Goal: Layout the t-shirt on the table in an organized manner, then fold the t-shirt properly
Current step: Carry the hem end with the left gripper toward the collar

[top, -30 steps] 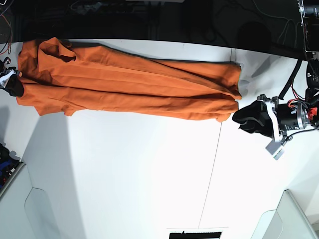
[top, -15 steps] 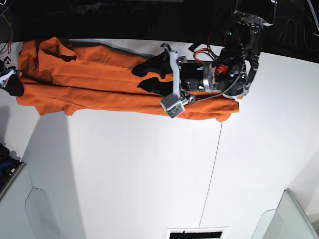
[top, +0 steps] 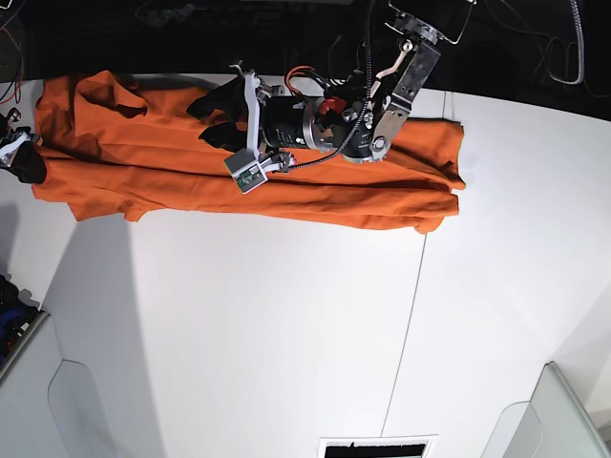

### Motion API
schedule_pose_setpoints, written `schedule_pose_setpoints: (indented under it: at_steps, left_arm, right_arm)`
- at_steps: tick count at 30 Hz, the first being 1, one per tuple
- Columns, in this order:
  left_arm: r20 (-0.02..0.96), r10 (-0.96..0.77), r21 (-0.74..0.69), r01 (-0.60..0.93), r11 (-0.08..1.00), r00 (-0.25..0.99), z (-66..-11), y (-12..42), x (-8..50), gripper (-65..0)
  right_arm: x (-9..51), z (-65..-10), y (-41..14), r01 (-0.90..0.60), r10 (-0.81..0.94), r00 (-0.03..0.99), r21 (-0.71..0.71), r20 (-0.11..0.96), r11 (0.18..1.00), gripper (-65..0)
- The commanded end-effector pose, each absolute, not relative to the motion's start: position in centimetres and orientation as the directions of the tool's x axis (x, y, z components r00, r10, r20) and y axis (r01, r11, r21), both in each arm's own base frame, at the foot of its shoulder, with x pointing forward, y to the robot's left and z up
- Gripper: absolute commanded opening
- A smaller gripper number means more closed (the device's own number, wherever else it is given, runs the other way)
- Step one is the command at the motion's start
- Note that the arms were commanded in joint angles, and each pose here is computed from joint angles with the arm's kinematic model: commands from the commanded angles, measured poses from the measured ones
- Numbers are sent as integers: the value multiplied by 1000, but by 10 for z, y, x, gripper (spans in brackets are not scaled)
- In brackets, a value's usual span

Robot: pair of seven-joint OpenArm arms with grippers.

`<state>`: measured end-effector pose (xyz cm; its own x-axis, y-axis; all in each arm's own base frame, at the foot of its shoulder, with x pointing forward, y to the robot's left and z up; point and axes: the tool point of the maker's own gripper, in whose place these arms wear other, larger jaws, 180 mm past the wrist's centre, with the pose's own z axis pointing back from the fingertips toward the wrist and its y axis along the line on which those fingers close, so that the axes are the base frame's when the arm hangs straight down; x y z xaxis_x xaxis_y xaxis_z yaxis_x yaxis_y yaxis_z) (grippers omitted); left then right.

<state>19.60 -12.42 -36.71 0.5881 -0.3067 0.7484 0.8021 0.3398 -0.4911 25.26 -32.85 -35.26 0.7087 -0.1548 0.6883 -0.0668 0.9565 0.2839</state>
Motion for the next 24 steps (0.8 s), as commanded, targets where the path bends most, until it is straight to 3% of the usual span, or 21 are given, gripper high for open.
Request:
schedule_pose_setpoints:
  at_steps: [1,8,24]
  left_arm:
    - [778,-250,-497,808,316,576,-353,-135,203,-321]
    - [757,-234,-521,780,347,610,-375,-154,204,-321]
    - [670,-375,-460,754,468,641,-441,-126,264,-321]
  right_arm:
    - [262,-335,-333,-91,-138,672,266,728,960,-650]
    - [262,-334,-331,-93,-148,671,281,727,955,-650]
    - [233,-330,-316,-140,-100,701,274,706,951,-650]
